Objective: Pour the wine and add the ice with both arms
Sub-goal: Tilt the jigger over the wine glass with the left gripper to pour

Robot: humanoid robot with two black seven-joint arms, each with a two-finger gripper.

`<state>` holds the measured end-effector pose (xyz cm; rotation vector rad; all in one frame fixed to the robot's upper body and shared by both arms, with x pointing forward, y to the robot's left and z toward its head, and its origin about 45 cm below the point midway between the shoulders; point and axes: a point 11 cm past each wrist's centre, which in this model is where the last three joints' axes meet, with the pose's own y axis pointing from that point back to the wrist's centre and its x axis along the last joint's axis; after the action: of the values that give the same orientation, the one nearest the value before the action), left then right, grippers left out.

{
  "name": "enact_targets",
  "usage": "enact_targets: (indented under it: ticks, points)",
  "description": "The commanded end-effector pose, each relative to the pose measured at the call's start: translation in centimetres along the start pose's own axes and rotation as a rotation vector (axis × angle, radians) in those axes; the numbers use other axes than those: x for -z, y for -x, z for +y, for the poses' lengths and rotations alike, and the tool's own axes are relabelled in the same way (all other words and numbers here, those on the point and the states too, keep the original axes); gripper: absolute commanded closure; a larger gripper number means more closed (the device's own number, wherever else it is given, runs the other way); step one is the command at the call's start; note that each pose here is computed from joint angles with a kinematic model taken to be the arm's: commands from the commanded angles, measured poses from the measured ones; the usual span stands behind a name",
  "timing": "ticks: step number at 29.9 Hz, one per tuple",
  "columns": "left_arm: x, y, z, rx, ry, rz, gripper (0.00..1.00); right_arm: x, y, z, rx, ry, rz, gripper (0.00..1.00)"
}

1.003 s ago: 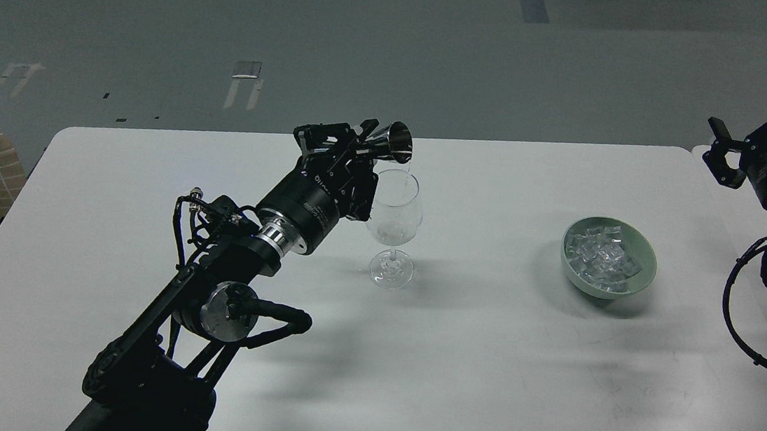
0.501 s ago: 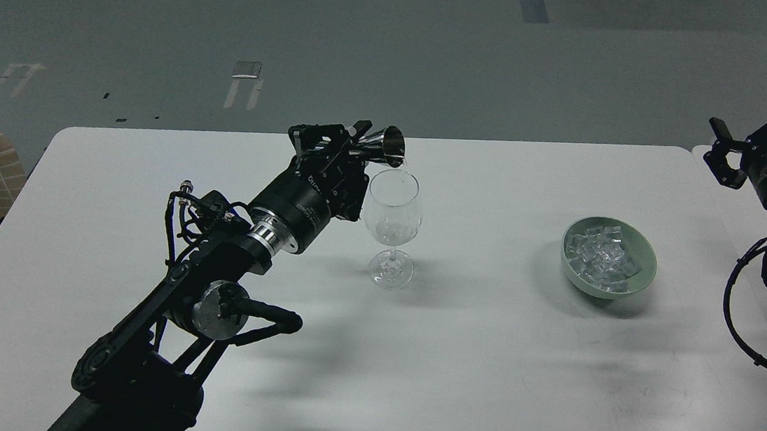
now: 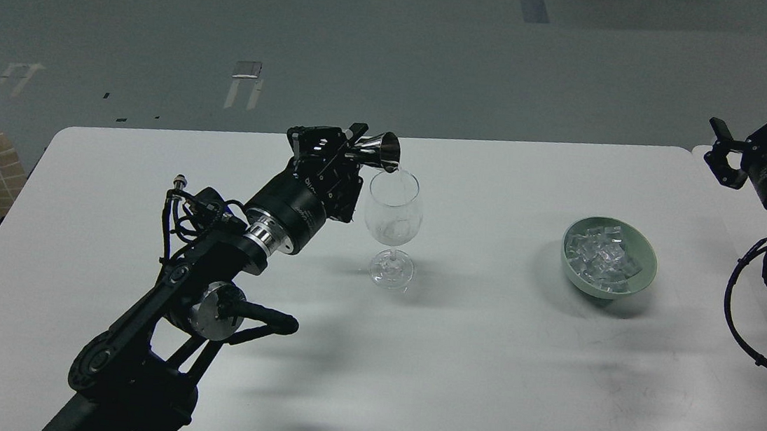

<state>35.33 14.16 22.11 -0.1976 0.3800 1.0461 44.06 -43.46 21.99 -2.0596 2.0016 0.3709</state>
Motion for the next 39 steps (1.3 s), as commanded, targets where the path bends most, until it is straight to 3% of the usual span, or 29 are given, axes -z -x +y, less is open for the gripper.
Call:
enact_targets:
  ticks: [1, 39]
  points:
    - [0.0, -0.1, 0.0, 0.002, -0.002, -0.027, 1.00, 0.0, 0.0, 0.0, 0.000, 0.000, 0.001, 0.00]
    - [-1.9, -1.5, 0.2, 0.038, -0.008, -0.263, 1.00, 1.4, 0.4, -0.1, 0.031, -0.024, 0.022, 0.00]
